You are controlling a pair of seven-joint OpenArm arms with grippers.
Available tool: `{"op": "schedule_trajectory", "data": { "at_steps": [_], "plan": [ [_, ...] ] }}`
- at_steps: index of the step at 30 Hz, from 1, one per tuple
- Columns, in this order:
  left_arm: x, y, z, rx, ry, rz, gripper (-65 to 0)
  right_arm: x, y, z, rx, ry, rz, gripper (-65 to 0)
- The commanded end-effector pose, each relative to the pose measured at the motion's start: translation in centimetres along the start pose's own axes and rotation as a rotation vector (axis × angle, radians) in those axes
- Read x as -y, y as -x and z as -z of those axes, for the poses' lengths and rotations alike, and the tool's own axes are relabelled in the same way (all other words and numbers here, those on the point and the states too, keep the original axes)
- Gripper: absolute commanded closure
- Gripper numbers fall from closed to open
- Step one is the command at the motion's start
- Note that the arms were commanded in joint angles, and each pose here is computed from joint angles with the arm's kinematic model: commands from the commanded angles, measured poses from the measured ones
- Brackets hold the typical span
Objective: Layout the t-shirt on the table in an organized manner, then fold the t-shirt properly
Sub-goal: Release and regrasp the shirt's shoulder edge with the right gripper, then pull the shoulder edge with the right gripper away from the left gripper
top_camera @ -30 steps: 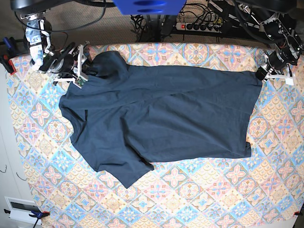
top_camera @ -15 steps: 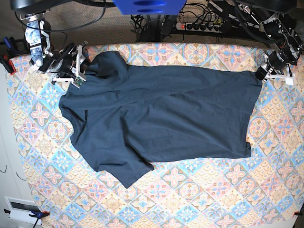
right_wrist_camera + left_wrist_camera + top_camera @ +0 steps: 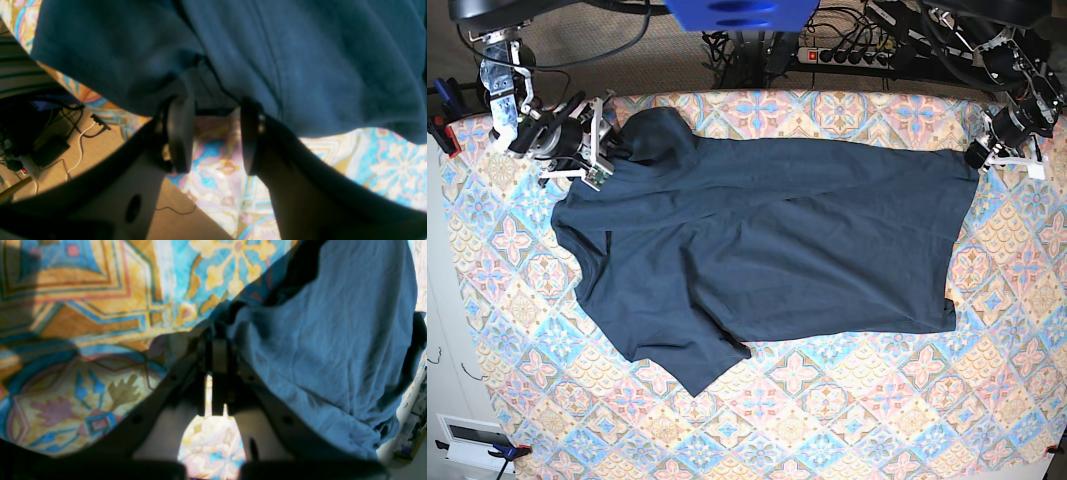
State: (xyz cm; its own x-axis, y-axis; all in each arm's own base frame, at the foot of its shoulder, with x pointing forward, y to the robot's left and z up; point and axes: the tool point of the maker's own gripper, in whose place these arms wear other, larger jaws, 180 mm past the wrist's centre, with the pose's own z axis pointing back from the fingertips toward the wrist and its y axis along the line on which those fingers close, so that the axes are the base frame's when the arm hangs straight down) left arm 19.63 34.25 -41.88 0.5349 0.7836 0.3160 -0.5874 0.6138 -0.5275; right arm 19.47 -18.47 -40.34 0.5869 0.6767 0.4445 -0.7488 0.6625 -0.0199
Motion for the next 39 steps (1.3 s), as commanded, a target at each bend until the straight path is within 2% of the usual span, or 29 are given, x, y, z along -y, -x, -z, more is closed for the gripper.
{"op": "schedule_trajectory", "data": {
  "at_steps": [1,5,10,16,39],
  "plan": [
    [0.5,-1.4,-0.6,0.032,0.010,0.022,0.0,1.3,-1.3,-0.6,0.038,0.029,-0.019,-21.8],
    [0.5,-1.4,-0.6,0.033,0.012,0.022,0.0,1.9,-1.6,-0.5,0.044,0.037,-0.012,-21.9],
    [0.6,-1.5,-0.6,0.034,0.013,0.022,0.0,0.9,-2.3,0.3,0.070,0.015,0.018,-21.9],
    [0.6,-1.5,-0.6,0.034,0.013,0.022,0.0,-1.0,-2.5,1.2,0.062,-0.040,-0.012,-21.8],
    [0.6,-1.5,-0.6,0.035,0.014,0.022,0.0,-1.2,-1.8,1.6,0.041,-0.049,-0.003,-21.8]
  ]
}}
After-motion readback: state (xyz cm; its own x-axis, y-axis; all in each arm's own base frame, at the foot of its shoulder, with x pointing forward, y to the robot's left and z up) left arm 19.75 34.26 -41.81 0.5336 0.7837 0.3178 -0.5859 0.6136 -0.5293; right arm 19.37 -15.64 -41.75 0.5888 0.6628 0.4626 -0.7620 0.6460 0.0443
